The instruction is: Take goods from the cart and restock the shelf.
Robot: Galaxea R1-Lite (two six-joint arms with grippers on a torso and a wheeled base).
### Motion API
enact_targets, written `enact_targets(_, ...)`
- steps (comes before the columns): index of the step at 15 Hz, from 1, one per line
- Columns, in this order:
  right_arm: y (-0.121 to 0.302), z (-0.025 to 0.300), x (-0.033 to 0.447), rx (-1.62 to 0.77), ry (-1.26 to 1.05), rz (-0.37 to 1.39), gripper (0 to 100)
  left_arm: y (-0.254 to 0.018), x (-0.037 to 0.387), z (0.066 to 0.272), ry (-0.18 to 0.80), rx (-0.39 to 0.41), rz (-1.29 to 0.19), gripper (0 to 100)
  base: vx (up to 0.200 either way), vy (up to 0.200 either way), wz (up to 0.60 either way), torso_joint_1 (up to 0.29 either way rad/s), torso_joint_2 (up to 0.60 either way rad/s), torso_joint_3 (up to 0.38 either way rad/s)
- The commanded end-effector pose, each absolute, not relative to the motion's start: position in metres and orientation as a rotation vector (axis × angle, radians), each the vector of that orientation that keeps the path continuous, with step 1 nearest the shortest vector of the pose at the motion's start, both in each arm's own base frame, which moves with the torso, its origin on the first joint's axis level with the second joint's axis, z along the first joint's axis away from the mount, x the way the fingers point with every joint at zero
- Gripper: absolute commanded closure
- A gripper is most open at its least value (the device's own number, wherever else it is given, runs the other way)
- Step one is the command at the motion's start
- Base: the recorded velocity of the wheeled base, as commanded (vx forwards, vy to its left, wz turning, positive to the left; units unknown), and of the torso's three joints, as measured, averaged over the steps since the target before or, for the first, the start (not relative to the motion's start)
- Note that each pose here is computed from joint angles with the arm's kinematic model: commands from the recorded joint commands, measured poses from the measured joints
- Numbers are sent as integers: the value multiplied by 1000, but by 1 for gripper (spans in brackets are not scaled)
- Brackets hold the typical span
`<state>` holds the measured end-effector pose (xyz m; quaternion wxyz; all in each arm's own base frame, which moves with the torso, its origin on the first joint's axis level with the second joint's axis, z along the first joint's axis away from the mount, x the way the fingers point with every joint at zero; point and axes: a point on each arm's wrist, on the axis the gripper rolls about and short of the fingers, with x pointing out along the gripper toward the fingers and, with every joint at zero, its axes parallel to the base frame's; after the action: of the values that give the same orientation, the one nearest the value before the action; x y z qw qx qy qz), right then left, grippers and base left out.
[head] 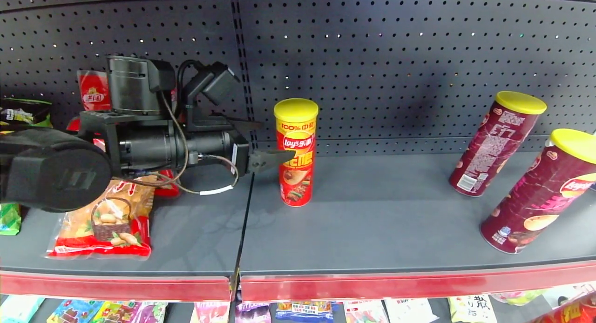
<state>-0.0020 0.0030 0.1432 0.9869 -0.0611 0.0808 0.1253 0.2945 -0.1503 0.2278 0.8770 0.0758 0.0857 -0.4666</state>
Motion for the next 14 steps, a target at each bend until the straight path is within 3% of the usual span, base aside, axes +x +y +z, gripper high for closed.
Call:
enact_targets(1, 3, 143, -1, -122, 170, 253, 100, -157, 308, 222, 189, 159, -977, 0, 0, 0, 0, 0, 0, 0)
enact_targets(14, 3, 146, 1, -111, 181, 253, 100, -183, 344, 216, 163, 159, -1022, 0, 0, 0, 0, 0, 0, 0)
